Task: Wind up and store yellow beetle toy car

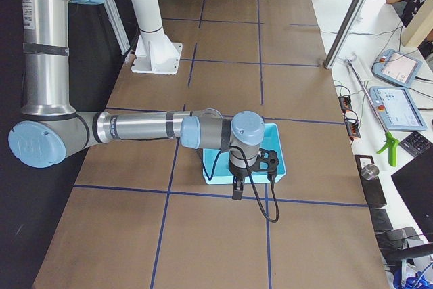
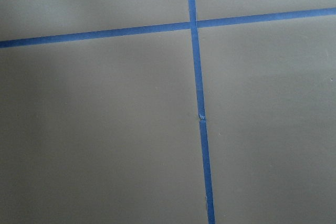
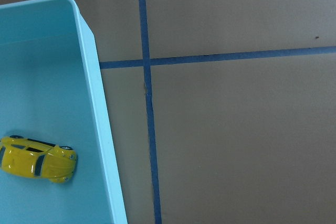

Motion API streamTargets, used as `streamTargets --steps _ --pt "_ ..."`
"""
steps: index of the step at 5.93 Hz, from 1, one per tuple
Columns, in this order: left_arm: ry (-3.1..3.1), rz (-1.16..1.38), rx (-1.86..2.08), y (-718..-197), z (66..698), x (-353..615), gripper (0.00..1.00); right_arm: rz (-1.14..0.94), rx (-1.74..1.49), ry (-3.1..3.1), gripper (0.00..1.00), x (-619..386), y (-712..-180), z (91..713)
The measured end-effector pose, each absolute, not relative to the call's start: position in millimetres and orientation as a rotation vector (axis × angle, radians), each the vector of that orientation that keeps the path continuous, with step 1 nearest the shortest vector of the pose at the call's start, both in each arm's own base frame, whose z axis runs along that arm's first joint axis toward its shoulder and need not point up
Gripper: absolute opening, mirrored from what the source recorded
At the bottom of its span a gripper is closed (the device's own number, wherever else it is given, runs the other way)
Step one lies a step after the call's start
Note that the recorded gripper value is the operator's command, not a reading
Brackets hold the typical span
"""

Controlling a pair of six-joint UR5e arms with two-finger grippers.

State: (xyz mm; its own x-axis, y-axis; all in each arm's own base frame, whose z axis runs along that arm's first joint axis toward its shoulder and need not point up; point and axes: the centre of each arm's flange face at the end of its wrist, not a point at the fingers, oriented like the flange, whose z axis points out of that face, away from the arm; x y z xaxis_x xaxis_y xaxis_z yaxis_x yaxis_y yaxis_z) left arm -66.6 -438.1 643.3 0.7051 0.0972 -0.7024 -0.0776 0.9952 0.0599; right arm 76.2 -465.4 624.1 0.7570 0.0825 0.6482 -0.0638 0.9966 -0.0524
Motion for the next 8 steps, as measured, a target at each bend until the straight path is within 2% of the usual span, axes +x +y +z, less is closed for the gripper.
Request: streamTargets --steps 5,8 --pt "0.784 0.095 0.026 -438 643 -67 1.00 -0.052 0.022 -0.718 1.00 75 -466 624" --pt "0.784 0.094 0.026 -438 643 -67 1.00 -0.051 0.007 -0.720 1.00 75 -463 632"
